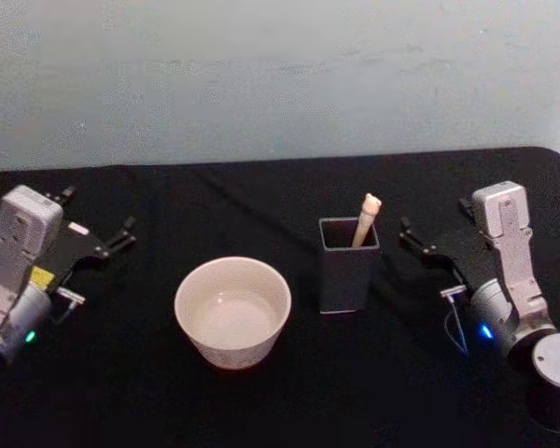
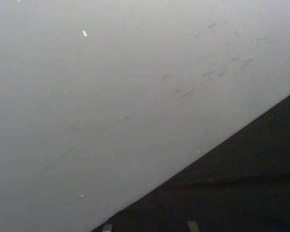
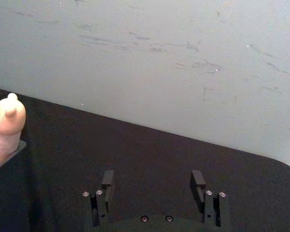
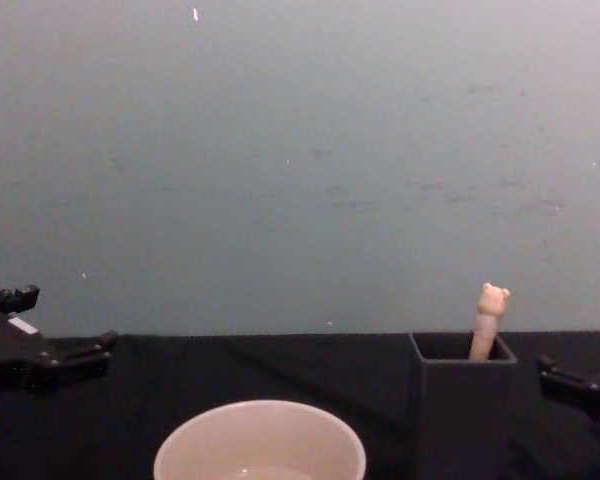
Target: Pick up the stirring spoon with one hand, stir inside the cup, then place it back in its original position.
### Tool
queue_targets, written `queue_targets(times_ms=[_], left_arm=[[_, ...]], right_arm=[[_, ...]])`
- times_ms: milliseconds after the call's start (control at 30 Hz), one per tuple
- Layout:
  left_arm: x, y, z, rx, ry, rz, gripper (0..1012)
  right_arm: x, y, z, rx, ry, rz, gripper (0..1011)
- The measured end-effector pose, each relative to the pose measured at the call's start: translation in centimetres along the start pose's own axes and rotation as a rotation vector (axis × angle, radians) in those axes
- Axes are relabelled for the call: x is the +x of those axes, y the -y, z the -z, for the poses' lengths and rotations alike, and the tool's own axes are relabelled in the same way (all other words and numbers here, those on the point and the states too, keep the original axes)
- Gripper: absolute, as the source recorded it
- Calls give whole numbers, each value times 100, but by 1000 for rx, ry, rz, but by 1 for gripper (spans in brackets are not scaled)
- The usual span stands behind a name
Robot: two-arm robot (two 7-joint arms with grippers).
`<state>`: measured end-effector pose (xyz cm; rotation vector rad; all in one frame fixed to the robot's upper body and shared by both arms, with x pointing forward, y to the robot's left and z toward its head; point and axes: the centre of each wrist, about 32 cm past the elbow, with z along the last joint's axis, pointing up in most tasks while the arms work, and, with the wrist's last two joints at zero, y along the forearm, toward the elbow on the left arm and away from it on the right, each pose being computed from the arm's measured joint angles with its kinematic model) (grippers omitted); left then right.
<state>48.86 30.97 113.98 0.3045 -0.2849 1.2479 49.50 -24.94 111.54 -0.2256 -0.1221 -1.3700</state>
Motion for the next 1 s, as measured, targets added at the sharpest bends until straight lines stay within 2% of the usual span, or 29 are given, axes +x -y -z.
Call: queue_targets(times_ms=[1000], left_arm=[[0, 0, 0, 0, 0, 0, 1001]], right_arm=[[0, 0, 0, 0, 0, 0, 1000]])
